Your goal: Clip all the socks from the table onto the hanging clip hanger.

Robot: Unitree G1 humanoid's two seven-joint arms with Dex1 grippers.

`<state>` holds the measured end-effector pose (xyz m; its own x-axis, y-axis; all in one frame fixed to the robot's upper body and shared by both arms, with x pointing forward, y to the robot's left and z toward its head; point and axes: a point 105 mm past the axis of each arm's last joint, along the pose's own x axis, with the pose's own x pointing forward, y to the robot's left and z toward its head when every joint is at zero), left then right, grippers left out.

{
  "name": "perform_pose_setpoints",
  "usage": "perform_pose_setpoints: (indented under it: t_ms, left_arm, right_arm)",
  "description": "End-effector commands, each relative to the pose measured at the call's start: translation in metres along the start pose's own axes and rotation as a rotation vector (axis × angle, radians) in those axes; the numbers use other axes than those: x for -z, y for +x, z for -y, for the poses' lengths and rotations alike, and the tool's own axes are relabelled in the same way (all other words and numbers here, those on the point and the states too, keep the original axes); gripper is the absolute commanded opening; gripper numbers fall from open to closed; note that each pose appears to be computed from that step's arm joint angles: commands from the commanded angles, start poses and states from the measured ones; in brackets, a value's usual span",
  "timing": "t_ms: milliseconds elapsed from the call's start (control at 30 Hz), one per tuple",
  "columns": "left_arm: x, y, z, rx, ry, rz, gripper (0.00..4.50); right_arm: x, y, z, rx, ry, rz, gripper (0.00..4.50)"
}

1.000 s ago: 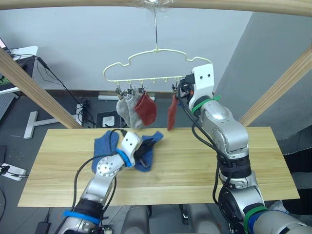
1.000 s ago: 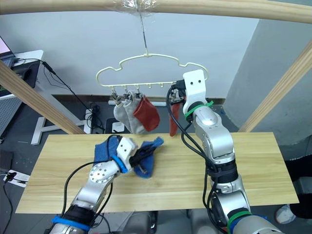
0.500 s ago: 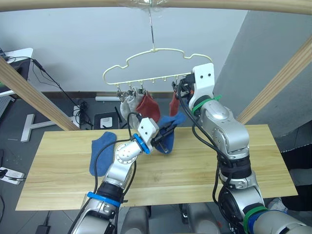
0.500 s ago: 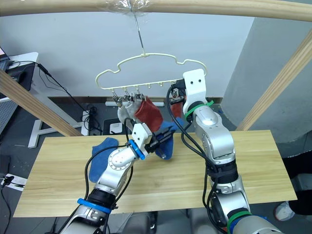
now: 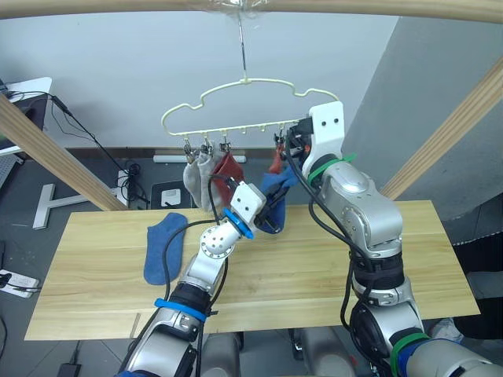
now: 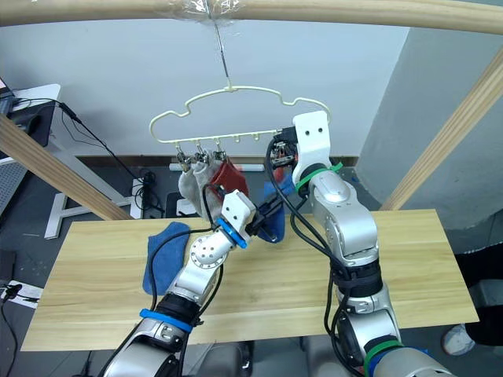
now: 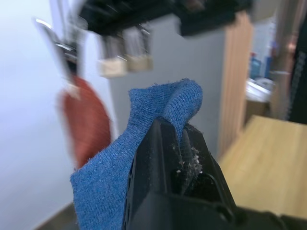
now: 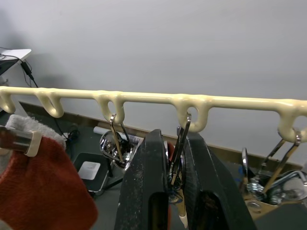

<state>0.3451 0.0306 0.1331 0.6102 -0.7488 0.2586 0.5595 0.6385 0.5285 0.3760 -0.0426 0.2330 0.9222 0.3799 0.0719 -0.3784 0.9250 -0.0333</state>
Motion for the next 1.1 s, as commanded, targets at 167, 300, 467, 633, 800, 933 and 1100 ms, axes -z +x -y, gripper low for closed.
perform_pose_setpoints:
  t_ms: [167,300,467,633,800,933,1100]
  left_arm:
    - [-0.017,0.01,-0.019,-0.09,0.041,0.073,0.0]
    - [-0.019,0.009,-0.027,-0.137,0.069,0.087,0.0]
    - [-0.021,0.01,-0.026,-0.15,0.074,0.098,0.0]
    - [-0.021,0.014,-0.023,-0.162,0.102,0.101,0.0]
    - [-0.016,0.015,-0.017,-0.149,0.112,0.093,0.0]
    - [-0.01,0.013,-0.015,-0.177,0.107,0.072,0.0]
    - [-0.015,0.017,-0.014,-0.218,0.113,0.095,0.0]
  right_arm:
    - [-0.018,-0.006,-0.002,-0.008,0.01,0.064,0.07]
    - [-0.017,-0.006,-0.001,-0.004,0.013,0.06,0.07]
    - [-0.016,-0.006,-0.001,-0.004,0.032,0.053,0.07]
    - [-0.015,-0.005,-0.001,-0.004,0.08,0.04,0.07]
    - [-0.016,-0.005,0.0,-0.001,0.094,0.038,0.07]
    - [-0.015,-0.005,0.0,0.002,0.096,0.036,0.07]
    - [-0.015,-0.005,0.0,0.002,0.103,0.032,0.07]
